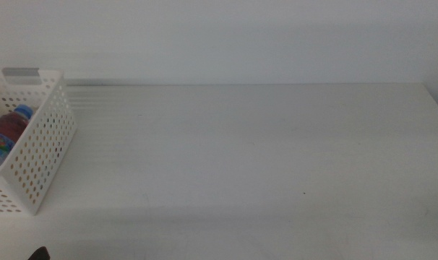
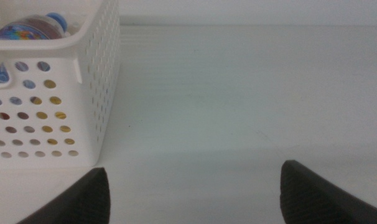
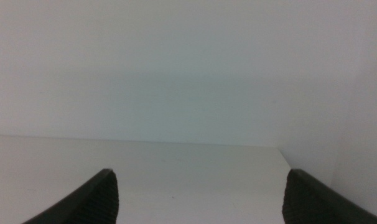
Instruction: Use arms to grab the bottles and put them into the dustbin to the left of the table.
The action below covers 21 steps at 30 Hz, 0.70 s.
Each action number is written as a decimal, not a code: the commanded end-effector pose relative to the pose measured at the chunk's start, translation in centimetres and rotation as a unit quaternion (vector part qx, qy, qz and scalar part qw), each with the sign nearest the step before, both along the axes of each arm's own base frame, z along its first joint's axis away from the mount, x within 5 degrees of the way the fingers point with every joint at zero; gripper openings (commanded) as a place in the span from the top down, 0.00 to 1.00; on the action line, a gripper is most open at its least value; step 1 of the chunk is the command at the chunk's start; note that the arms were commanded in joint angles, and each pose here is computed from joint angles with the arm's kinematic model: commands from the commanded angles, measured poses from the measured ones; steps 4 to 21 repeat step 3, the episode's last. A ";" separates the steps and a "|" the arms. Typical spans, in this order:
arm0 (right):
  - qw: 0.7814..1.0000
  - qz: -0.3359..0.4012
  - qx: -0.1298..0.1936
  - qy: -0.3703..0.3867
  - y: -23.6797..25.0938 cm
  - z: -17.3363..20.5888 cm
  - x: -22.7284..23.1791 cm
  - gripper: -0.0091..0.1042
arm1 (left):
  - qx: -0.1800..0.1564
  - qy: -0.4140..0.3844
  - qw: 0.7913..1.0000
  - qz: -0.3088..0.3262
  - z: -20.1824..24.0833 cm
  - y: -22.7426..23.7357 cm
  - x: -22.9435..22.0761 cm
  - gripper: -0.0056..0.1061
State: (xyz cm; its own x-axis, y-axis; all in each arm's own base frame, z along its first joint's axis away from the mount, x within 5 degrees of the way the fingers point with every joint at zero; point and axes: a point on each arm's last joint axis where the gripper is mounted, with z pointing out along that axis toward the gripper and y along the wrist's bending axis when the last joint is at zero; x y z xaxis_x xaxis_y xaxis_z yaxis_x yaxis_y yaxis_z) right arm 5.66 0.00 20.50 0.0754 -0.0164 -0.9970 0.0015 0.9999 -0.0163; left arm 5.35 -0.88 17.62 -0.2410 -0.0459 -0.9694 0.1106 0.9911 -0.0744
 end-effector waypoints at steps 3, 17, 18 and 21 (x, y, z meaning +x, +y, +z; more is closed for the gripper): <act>0.999 -0.004 -0.006 -0.052 0.0 1.0 -0.4 0.25 | -0.015 -0.043 0.999 0.007 0.6 0.1 0.1 0.14; 0.999 -0.004 -0.006 -0.052 0.0 1.0 -0.4 0.25 | -0.015 -0.043 0.999 0.007 0.6 0.1 0.1 0.14; 0.999 -0.004 -0.006 -0.052 0.0 1.0 -0.4 0.25 | -0.015 -0.043 0.999 0.007 0.6 0.1 0.1 0.14; 0.999 -0.004 -0.006 -0.052 0.0 1.0 -0.4 0.25 | -0.015 -0.043 0.999 0.007 0.6 0.1 0.1 0.14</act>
